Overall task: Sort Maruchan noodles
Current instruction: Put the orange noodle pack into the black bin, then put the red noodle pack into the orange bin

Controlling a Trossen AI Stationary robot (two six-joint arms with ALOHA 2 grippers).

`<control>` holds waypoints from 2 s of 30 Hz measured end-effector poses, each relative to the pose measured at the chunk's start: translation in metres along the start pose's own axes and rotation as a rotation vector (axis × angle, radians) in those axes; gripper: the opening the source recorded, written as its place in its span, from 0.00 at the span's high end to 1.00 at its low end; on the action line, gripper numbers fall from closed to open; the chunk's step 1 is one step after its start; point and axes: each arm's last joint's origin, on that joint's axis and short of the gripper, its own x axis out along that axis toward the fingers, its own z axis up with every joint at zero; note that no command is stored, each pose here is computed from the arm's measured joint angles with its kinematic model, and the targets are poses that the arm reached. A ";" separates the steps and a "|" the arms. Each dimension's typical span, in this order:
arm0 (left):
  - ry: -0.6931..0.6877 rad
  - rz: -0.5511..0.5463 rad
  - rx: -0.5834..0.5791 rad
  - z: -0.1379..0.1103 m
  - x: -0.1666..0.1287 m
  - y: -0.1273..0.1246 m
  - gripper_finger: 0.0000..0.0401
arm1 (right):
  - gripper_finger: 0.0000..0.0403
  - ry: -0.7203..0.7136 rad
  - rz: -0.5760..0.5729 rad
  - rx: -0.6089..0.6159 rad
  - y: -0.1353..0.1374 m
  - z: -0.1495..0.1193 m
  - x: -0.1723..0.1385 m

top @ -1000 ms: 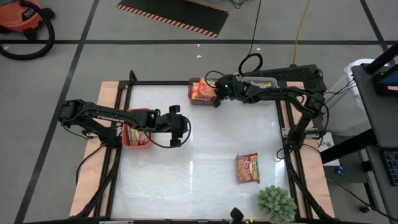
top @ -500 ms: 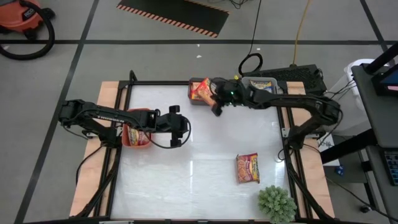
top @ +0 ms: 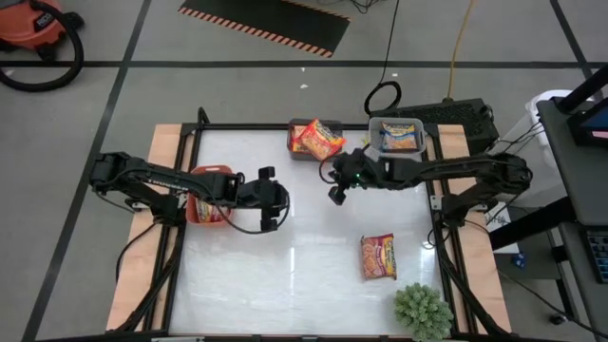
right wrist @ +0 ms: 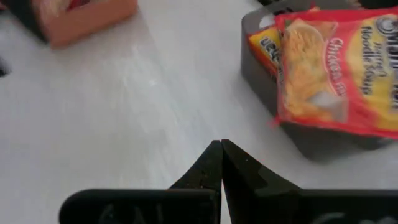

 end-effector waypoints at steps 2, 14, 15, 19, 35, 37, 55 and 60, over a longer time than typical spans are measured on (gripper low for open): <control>-0.004 -0.010 0.022 0.000 -0.001 -0.004 0.55 | 1.00 -0.063 0.006 0.020 -0.001 -0.007 0.014; -0.064 -0.011 0.034 0.006 -0.002 -0.006 0.55 | 1.00 0.003 0.068 -0.028 -0.045 -0.015 0.104; -0.064 -0.011 0.029 0.006 -0.002 -0.006 0.55 | 1.00 0.012 0.064 -0.033 -0.049 -0.016 0.108; -0.035 -0.015 0.005 0.004 -0.002 -0.007 0.55 | 1.00 0.013 0.040 -0.062 -0.068 -0.012 0.115; 0.015 -0.106 0.011 -0.002 -0.010 -0.034 0.55 | 1.00 -0.010 -0.015 -0.038 -0.099 -0.003 0.106; 0.016 -0.113 0.014 -0.002 -0.011 -0.037 0.55 | 1.00 -0.025 -0.012 -0.031 -0.097 0.002 0.100; 0.007 -0.139 -0.024 -0.002 -0.015 -0.048 0.55 | 1.00 -0.024 0.010 -0.070 -0.080 0.023 0.037; -0.006 -0.139 -0.021 0.000 -0.015 -0.048 0.55 | 1.00 0.020 0.066 0.000 -0.057 0.023 -0.010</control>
